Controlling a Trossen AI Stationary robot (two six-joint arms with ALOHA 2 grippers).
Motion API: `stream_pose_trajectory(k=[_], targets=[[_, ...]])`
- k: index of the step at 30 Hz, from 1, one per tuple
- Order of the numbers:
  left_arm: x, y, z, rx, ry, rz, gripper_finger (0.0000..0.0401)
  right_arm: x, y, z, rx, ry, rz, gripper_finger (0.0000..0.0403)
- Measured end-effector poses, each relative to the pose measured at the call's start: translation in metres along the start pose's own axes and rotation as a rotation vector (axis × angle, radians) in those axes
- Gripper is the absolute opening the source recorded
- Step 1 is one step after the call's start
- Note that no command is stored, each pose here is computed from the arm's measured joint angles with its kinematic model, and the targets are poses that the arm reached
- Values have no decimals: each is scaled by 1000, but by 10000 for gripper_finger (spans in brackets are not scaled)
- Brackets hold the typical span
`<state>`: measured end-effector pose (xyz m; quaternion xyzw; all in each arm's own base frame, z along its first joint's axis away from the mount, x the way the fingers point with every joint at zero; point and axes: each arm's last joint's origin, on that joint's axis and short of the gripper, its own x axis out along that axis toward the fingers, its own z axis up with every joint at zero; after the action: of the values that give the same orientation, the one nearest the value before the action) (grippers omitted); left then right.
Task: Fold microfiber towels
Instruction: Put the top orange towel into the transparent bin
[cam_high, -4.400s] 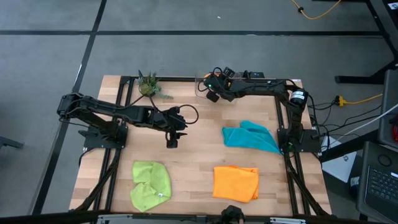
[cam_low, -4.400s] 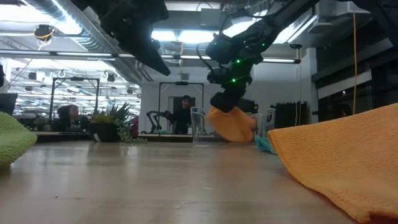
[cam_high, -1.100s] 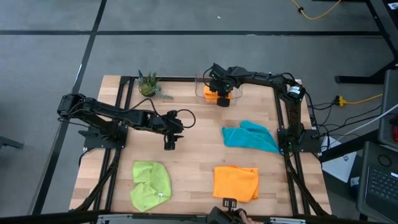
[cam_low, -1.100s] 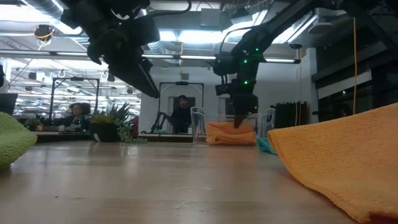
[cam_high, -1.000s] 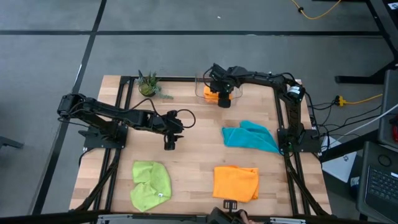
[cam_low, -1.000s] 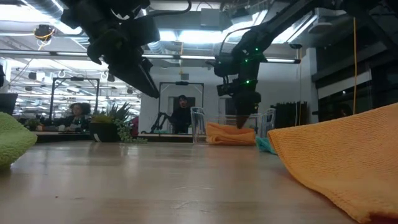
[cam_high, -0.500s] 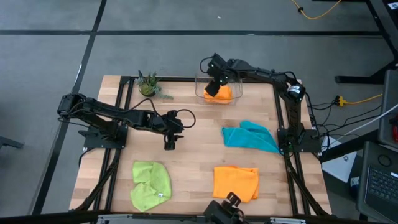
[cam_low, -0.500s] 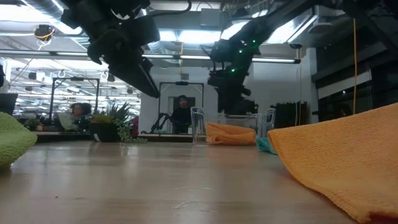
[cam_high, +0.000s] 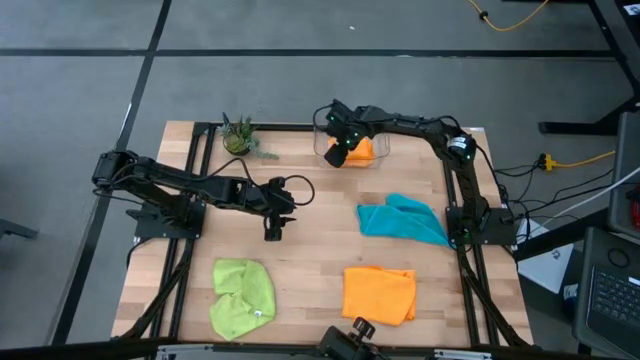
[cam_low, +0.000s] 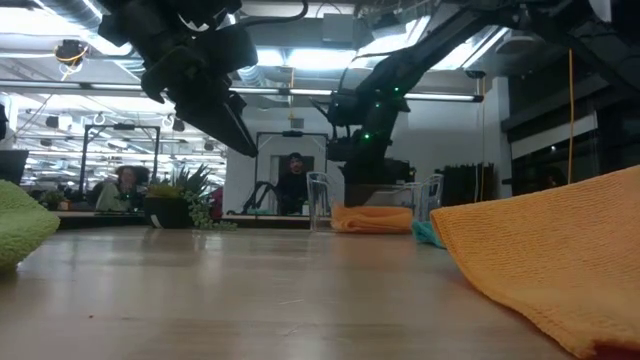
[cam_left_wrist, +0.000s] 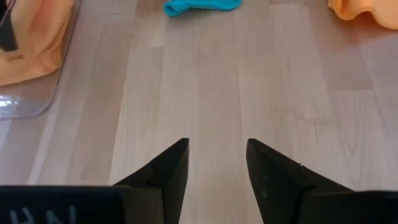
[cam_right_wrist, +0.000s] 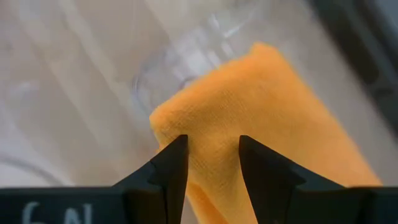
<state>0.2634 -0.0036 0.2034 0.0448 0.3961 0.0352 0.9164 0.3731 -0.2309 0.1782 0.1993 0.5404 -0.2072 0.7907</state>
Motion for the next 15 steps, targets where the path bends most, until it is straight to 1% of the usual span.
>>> stream_pose_trajectory(k=[5, 10, 12, 15], targets=[[0, 0, 0, 1, 0, 0, 155, 4, -1, -4, -4, 44, -2, 144], [0, 0, 0, 0, -1, 0, 155, 23, -3, -5, -20, 66, -2, 144], [0, 0, 0, 0, 0, 0, 155, 31, -4, -7, -17, 86, 17, 144], [0, 0, 0, 0, -1, 1, 155, 35, -4, -8, -23, 96, 17, 144]])
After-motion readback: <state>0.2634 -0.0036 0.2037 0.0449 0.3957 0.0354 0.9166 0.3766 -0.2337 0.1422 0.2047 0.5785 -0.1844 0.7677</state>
